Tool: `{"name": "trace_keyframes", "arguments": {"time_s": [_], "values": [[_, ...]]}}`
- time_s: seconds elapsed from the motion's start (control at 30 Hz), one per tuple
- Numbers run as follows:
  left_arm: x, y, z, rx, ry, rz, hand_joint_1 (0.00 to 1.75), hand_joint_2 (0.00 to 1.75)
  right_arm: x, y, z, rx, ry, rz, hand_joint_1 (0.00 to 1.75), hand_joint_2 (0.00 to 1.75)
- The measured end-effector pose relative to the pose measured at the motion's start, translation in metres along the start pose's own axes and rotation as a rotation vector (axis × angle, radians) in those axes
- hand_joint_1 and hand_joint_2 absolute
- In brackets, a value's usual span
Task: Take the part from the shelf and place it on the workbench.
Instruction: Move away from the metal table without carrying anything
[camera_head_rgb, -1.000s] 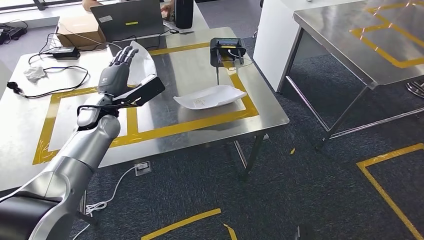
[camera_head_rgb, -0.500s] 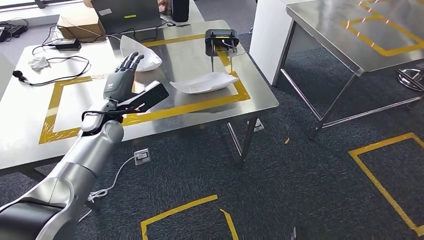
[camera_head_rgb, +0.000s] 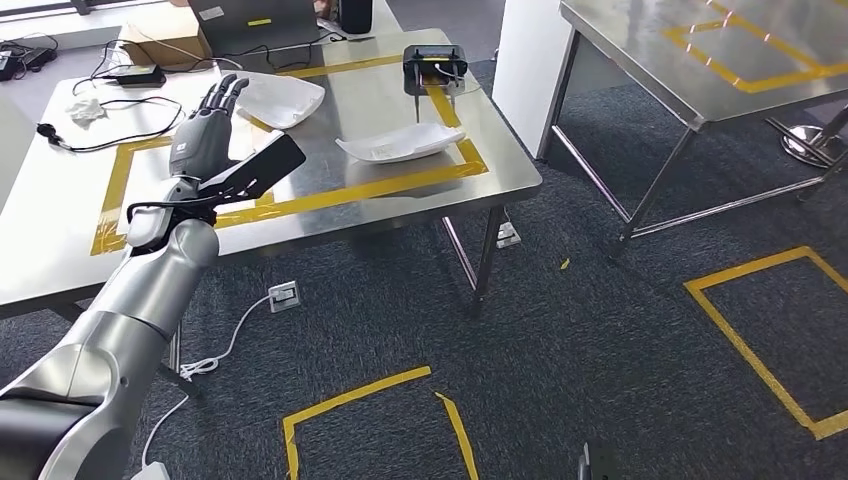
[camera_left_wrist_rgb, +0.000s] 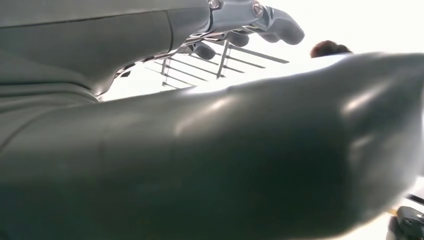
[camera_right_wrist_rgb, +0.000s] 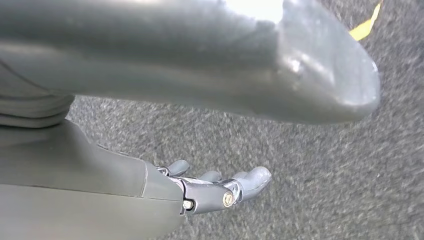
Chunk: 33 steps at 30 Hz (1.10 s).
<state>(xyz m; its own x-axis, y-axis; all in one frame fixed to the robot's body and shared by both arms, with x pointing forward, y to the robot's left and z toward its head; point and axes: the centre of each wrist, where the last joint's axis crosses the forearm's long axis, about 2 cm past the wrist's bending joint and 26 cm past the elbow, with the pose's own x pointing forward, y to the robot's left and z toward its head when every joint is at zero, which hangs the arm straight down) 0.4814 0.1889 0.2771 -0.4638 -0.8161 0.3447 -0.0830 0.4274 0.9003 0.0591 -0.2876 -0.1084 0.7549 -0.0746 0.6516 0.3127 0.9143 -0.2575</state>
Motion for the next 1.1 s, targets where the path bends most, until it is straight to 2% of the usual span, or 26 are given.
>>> {"name": "trace_keyframes", "arguments": {"time_s": [0.6,0.77,1.1], "values": [[-0.013,0.000,0.007,0.001,0.018,-0.003,0.00,0.00,0.002,-0.002,-0.002,-0.023,-0.013,-0.011,0.00,0.00],[-0.018,-0.007,0.012,-0.013,0.028,0.001,0.00,0.00,0.000,-0.004,-0.001,-0.032,-0.008,-0.012,0.00,0.00],[-0.015,-0.005,0.011,-0.003,0.019,0.003,0.00,0.00,-0.003,-0.007,0.000,-0.036,-0.003,-0.011,0.00,0.00]]}}
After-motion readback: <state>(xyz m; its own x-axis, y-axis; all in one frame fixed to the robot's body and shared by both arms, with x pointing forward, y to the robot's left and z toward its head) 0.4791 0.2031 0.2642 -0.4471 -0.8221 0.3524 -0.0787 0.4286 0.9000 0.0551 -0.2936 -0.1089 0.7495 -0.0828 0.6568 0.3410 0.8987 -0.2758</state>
